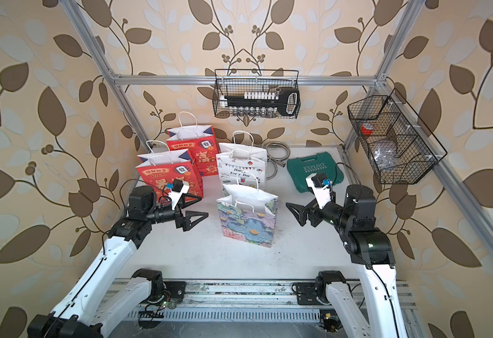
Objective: Put away the paper bag
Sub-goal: Pick up the paper bag from the center of the board.
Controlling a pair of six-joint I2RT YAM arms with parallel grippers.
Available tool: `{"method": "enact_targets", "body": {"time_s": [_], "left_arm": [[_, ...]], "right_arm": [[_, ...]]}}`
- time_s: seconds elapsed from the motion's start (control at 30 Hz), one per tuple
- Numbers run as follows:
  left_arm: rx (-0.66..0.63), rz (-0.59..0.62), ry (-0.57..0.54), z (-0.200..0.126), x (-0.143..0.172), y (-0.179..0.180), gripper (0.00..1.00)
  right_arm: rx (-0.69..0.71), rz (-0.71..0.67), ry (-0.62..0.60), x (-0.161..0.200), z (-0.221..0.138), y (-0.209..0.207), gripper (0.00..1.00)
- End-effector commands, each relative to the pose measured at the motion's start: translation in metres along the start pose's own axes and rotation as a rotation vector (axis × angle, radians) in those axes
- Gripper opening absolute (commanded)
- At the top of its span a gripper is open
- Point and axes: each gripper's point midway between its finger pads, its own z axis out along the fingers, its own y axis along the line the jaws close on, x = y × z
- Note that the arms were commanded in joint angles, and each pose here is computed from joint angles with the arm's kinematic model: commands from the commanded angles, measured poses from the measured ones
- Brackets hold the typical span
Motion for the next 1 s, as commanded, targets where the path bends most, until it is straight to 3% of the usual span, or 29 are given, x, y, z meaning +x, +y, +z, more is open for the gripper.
{"method": "enact_targets", "body": {"time_s": [0.0,0.2,0.53,0.67,0.87,0.97], "left_arm": [[0.125,0.07,-0.001,0.008,-0.013,-0.024,0.99],[0.127,0.129,0.023,0.036,-0.02,-0.024,0.98],[0.111,0.146,0.035,0.06,-0.028,-0.007,0.86],[0.145,0.144,0.041,0.066,-0.03,-0.008,0.76],[0.18,0.153,0.06,0.066,-0.029,-0.012,0.52],[0.185,0.157,0.088,0.063,-0.022,-0.016,0.46]], "right_arm": [[-0.161,-0.081,0.074,0.027,-0.006,0.034,0.99],[-0.317,-0.08,0.069,0.043,0.001,0.056,0.96],[-0.361,-0.108,0.054,0.054,0.035,0.051,0.89],[-0.402,-0.148,0.057,0.056,0.055,0.063,0.87],[-0.443,-0.185,0.049,0.055,0.085,0.074,0.66],[-0.463,-0.195,0.054,0.052,0.096,0.077,0.58]]}}
